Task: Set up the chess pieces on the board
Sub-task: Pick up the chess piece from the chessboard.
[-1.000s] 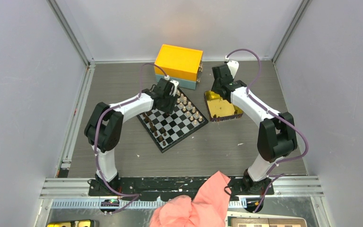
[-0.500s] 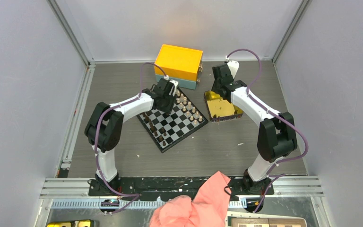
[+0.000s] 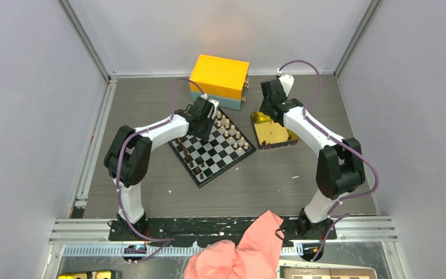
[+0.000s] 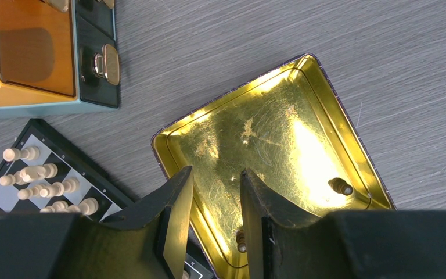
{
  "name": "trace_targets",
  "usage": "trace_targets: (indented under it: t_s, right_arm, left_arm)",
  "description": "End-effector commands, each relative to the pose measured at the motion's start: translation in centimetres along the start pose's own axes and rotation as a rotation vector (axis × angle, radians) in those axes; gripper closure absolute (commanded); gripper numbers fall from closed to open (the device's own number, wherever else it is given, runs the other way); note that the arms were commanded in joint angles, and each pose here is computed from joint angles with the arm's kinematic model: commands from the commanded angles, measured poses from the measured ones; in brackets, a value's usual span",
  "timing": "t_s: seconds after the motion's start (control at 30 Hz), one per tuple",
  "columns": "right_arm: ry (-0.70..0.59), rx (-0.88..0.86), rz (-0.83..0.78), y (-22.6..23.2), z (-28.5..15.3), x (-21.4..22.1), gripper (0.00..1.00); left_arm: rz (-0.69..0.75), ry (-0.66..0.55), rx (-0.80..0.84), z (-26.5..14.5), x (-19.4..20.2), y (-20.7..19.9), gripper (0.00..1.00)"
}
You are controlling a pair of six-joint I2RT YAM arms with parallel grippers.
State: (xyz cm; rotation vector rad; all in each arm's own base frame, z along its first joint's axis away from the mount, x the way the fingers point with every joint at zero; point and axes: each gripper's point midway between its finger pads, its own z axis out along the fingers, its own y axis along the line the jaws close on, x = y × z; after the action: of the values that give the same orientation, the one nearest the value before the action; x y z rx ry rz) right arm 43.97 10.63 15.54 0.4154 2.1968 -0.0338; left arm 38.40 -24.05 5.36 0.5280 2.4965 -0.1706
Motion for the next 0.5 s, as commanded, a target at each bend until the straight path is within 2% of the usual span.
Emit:
trace_targets:
  t_s: [0.0,0.23,0.47]
  right_arm:
    - [-0.059,-0.014,0.049,0.4,-0.5,-1.9,0.59]
    - [-0.06,-0.016,0.05,0.3,-0.7,-1.9,0.59]
    - [-0.059,-0.022,0.051,0.3,-0.9,-2.0,0.59]
  left_arm:
    - [-0.015,-0.037,-0.003,-1.2,-0.9,0.1,0.77]
    - [-0.02,-0.037,-0.007,-1.6,-1.0,0.1,1.0]
    - [-0.032,-0.05,-0.053,-3.1,-1.2,1.1,1.0]
